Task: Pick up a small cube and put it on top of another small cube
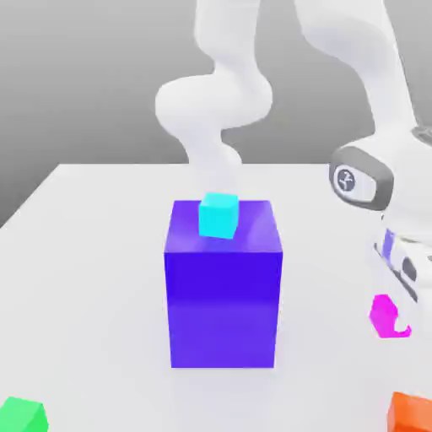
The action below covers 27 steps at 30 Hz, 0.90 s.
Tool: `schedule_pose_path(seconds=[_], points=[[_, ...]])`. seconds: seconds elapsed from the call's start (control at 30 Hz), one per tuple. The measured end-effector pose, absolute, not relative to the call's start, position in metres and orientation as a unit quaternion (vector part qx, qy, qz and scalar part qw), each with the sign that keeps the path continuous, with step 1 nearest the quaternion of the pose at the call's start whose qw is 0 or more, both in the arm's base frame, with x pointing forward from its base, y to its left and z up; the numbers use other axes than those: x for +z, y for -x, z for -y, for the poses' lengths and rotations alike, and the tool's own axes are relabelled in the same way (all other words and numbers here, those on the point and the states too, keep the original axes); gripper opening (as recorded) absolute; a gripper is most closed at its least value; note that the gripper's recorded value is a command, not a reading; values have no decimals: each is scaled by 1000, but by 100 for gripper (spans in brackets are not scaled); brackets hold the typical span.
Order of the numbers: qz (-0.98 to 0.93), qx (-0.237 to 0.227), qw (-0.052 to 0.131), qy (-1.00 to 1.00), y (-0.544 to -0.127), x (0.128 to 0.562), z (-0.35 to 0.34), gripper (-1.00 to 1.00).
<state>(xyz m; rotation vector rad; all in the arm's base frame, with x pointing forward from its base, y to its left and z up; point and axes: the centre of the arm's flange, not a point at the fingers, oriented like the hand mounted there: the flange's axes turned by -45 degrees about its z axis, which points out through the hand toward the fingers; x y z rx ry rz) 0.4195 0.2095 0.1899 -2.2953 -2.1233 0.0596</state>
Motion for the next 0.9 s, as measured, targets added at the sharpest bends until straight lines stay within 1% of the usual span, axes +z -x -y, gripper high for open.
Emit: schedule_pose_path(seconds=[0.13, 0.27, 0.37, 0.47, 0.53, 0.57, 0.6, 0.77, 0.8, 0.83, 0.9], points=[[603, 25, 12, 798, -477, 193, -112, -100], [532, 24, 15, 846, -508, 201, -13, -100], [482, 20, 14, 876, -517, 210, 62, -100], [432, 13, 10, 902, -515, 221, 136, -100], [399, 8, 7, 917, -512, 218, 186, -100], [383, 5, 5, 924, -511, 207, 211, -100], [366, 3, 3, 931, -508, 191, 236, 100], [366, 3, 3, 931, -508, 191, 236, 100], [357, 1, 2, 934, -507, 183, 248, 100], [353, 0, 0, 936, -506, 188, 255, 100], [350, 0, -1, 937, -506, 215, 259, 100]])
